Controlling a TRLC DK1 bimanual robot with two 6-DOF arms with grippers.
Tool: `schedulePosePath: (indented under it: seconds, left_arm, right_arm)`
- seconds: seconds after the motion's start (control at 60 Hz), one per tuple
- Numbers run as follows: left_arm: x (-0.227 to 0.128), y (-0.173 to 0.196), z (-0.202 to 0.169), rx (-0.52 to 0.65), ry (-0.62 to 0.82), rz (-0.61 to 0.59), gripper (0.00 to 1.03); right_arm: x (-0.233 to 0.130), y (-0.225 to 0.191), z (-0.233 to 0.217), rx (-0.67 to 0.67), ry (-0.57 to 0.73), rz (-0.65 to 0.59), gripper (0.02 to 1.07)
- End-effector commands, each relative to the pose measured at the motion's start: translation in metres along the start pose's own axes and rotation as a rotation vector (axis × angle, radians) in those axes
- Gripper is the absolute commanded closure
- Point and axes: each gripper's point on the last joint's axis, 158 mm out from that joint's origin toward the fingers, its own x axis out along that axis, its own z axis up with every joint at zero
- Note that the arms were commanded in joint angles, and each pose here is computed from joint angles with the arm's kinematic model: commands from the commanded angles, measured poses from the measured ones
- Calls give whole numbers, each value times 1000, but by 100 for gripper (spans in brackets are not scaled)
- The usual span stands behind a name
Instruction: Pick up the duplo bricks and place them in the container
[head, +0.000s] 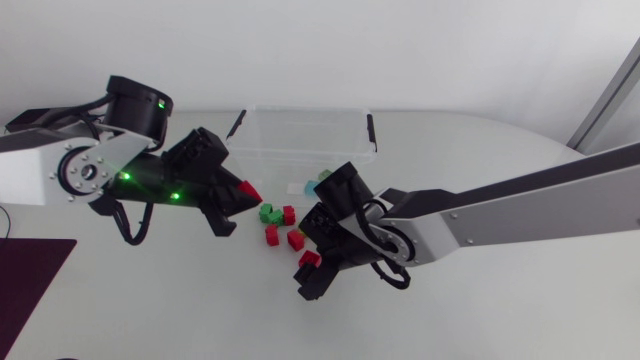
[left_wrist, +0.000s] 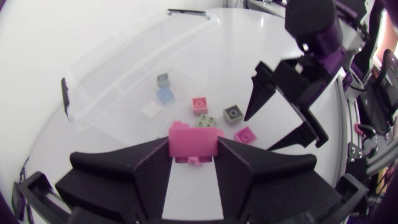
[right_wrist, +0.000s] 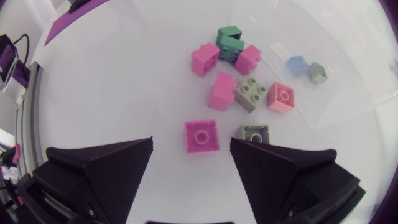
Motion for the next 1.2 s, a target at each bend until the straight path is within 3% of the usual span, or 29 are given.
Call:
schedulePosePath:
  seconds: [0.0, 0.283, 0.533, 0.667, 0.883, 1.083, 1.183]
  left_arm:
    - [-16, 19, 29, -27, -71, 48, 75]
    - [-31, 63, 83, -118, -222, 142, 75]
    - [-21, 88, 103, -165, -256, 167, 75]
    - [-17, 96, 108, -181, -268, 173, 75]
    - [-11, 105, 115, -184, -273, 176, 75]
    - [-2, 113, 121, -200, -276, 193, 75]
    - [6, 119, 124, -213, -286, 220, 74]
  right_arm:
    - [10, 4, -5, -40, 41, 12, 17]
    - [23, 1, -1, -72, 115, 27, 21]
    - [28, -3, -3, -59, 205, 37, 23]
    - [28, -11, -5, -42, 240, 37, 32]
    - [35, -20, -15, -20, 297, 41, 61]
    - [39, -19, -18, -16, 314, 47, 76]
    - [28, -18, -18, -12, 298, 41, 78]
